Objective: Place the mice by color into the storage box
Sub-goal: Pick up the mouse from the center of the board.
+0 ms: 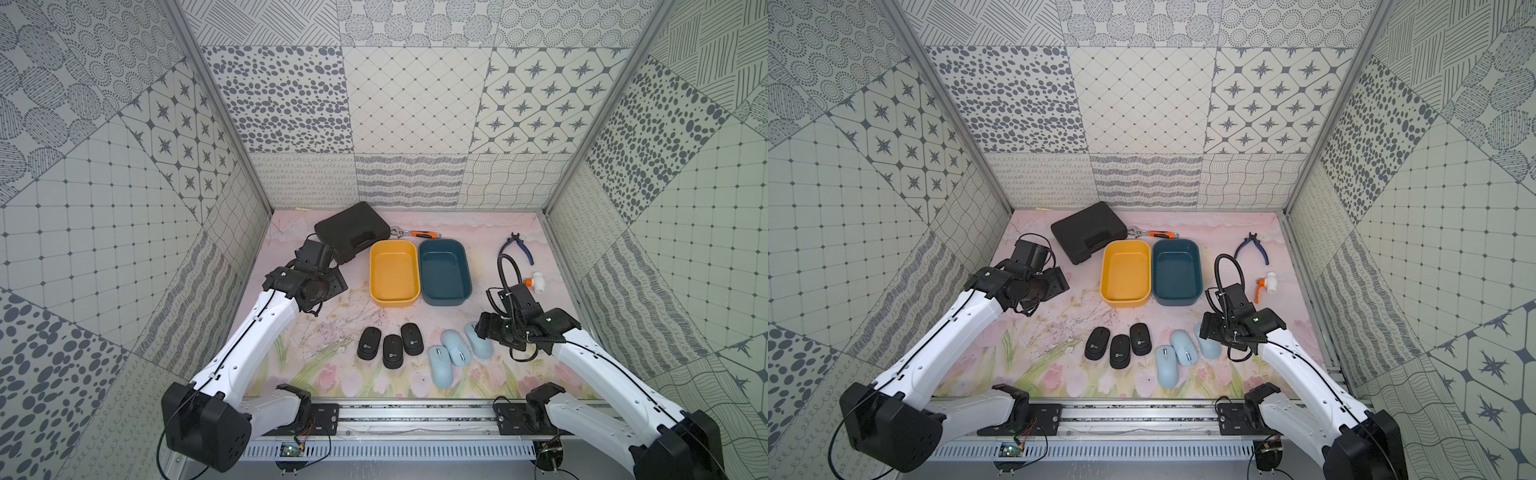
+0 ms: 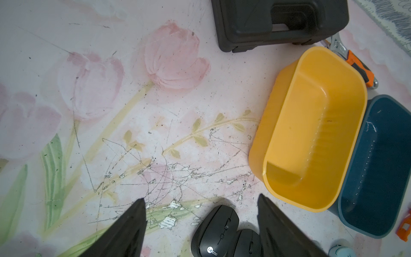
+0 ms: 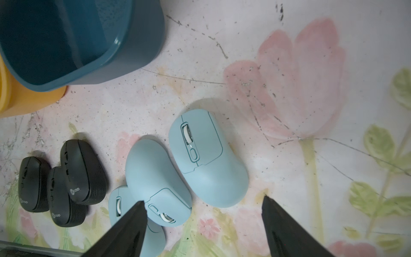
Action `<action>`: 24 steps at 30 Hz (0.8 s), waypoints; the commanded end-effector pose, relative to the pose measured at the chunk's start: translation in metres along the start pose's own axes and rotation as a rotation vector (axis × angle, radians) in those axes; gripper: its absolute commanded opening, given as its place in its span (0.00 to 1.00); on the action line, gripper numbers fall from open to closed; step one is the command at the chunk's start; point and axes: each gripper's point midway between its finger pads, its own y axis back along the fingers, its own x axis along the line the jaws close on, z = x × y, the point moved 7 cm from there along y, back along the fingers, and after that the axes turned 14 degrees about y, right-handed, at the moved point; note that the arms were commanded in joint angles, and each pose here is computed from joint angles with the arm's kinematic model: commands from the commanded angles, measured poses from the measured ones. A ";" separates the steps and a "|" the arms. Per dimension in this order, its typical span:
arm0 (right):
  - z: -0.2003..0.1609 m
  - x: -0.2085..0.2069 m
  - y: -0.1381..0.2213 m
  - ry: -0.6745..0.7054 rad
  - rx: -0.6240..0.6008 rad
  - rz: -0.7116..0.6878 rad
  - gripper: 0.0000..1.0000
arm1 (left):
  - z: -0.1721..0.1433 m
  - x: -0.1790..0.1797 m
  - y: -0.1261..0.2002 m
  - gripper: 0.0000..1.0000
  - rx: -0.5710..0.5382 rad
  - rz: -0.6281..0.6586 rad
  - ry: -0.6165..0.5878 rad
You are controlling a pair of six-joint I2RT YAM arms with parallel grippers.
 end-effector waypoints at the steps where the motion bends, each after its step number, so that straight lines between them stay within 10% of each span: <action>1: 0.003 0.000 -0.009 0.013 -0.004 -0.038 0.82 | -0.006 0.005 0.001 0.81 0.023 0.013 0.005; 24: 0.003 0.011 -0.059 0.102 0.074 -0.126 0.86 | -0.010 0.013 0.002 0.81 0.024 0.024 0.009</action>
